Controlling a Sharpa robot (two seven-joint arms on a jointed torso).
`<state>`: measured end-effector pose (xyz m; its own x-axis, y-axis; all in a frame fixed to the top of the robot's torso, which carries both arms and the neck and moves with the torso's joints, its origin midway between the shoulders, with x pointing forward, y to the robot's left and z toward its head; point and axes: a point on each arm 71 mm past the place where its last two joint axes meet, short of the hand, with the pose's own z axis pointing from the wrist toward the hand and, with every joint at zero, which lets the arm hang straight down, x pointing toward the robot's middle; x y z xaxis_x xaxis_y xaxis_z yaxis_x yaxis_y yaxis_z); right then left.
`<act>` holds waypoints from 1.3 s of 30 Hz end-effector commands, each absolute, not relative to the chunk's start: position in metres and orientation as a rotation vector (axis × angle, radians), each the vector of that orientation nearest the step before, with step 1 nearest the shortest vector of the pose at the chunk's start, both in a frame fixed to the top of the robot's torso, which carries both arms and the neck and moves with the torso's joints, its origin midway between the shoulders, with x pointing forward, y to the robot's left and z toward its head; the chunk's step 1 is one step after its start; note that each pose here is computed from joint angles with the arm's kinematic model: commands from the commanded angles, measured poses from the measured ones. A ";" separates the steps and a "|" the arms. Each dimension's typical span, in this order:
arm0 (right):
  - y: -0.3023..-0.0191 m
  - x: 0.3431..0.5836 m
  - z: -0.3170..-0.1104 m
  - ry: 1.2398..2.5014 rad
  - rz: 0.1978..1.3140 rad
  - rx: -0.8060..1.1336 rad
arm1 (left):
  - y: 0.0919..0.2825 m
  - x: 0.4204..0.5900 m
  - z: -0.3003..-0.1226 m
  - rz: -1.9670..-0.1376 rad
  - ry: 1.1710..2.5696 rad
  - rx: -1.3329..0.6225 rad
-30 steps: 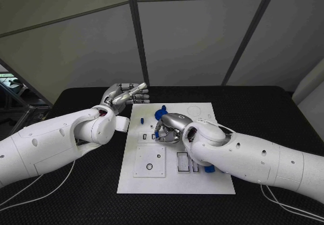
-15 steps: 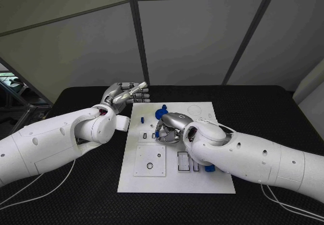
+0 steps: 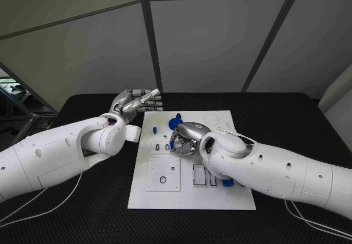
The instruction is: Assemble the parts on the task board
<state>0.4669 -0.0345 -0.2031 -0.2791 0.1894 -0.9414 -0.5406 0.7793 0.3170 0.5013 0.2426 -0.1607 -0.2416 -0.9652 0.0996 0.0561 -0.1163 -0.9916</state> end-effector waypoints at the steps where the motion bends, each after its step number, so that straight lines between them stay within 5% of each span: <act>1: -0.039 0.468 -0.211 1.762 0.672 -0.285 | 0.242 0.501 -0.159 -1.511 1.276 -1.101; 39: -0.039 0.468 -0.211 1.768 0.662 -0.286 | 0.242 0.502 -0.159 -1.510 1.279 -1.103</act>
<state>0.4676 -0.0343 -0.2029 -0.2779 0.1788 -0.9438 -0.5383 0.7848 0.3072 0.5015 0.2429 -0.1610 -0.2407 -0.9655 0.0992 0.0545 -0.1155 -0.9918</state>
